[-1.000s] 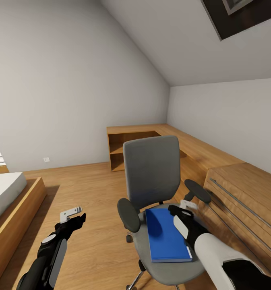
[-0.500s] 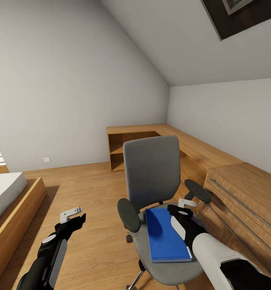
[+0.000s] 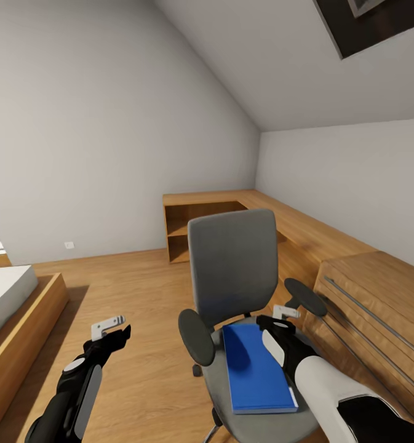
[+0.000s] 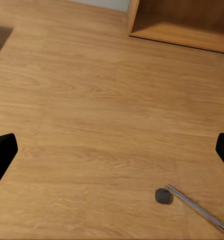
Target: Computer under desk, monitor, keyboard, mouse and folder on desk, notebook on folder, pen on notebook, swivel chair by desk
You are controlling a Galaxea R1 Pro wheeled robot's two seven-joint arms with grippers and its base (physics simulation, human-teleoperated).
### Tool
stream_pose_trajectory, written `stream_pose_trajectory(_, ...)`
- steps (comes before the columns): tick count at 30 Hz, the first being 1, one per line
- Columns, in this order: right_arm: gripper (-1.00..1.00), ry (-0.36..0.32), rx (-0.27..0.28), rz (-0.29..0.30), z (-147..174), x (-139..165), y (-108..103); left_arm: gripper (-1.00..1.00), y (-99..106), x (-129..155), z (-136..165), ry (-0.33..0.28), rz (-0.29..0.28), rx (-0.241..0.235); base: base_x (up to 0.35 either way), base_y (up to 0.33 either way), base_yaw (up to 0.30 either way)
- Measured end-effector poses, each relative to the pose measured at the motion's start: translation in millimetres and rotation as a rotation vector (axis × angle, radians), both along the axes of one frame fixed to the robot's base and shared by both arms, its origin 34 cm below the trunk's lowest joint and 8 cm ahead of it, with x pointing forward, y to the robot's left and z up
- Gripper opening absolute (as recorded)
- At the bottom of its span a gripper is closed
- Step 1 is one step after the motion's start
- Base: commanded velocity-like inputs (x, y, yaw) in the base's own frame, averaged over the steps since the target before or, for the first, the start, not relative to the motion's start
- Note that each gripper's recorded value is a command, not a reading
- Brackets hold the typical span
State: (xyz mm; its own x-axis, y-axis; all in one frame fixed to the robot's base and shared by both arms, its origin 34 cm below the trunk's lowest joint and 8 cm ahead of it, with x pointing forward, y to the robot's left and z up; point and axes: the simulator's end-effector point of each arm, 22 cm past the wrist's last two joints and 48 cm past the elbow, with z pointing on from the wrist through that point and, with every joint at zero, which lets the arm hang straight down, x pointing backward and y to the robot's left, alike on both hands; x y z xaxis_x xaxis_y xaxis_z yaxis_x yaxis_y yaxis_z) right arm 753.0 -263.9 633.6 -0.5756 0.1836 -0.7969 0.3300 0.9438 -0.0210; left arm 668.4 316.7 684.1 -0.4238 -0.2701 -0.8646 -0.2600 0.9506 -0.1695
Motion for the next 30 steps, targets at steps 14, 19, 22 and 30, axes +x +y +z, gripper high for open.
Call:
stream_pose_trajectory(14,1.0,0.001,0.015,0.023,-23,-2,5,1.0,0,-3,-20,-0.005,0.002,0.0,0.0,0.0,0.0)
stream_pose_trajectory(19,1.0,0.001,0.016,0.023,-34,-4,5,1.0,0,-5,-30,-0.005,0.002,0.0,0.0,0.0,0.0)
stream_pose_trajectory(22,1.0,0.001,0.016,0.023,-40,-5,6,1.0,0,-6,-36,-0.006,0.003,0.0,0.0,0.0,0.0)
stream_pose_trajectory(30,1.0,0.001,0.016,0.023,-56,-8,6,1.0,0,-9,-53,-0.007,0.003,0.0,0.0,0.0,0.0)
